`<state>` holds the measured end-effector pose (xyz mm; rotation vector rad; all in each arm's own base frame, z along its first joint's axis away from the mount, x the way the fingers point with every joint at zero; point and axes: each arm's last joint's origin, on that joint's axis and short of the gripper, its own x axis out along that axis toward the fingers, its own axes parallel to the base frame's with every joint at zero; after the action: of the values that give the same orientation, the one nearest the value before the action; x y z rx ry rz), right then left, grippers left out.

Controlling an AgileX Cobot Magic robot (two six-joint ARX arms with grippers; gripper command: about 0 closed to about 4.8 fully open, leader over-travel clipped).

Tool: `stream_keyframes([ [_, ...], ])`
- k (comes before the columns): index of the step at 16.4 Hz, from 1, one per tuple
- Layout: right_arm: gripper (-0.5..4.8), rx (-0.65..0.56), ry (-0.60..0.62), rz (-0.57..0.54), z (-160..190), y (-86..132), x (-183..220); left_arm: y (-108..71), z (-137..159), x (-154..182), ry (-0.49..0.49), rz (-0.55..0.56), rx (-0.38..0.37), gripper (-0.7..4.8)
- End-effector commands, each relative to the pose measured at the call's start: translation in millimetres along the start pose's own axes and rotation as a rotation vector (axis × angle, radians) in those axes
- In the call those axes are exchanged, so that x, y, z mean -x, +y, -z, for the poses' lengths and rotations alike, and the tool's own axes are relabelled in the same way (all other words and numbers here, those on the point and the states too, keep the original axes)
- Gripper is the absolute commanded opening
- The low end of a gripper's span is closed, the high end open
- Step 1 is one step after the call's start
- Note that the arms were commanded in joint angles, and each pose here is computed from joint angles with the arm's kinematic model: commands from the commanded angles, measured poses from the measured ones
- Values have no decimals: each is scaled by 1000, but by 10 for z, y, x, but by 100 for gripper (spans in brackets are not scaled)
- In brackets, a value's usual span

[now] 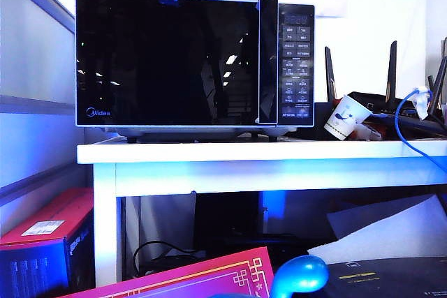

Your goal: Open the microwave door, place the box of snacks from the top of the microwave inside, then close the microwave door.

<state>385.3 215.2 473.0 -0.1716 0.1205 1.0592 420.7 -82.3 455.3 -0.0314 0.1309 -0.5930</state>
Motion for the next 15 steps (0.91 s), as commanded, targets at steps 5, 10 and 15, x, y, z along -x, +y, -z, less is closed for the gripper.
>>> stream_keyframes([
  [5, -5, 8, -7, -61, 142, 112, -368, -18, -32, 31, -1, -6, -8, -6],
  [10, -5, 42, -46, 38, 238, 30, -568, -33, -63, 70, -6, -6, -10, -6],
  [15, -5, 80, -95, 89, 253, -28, -639, -35, -74, 86, -6, -8, -10, -6],
])
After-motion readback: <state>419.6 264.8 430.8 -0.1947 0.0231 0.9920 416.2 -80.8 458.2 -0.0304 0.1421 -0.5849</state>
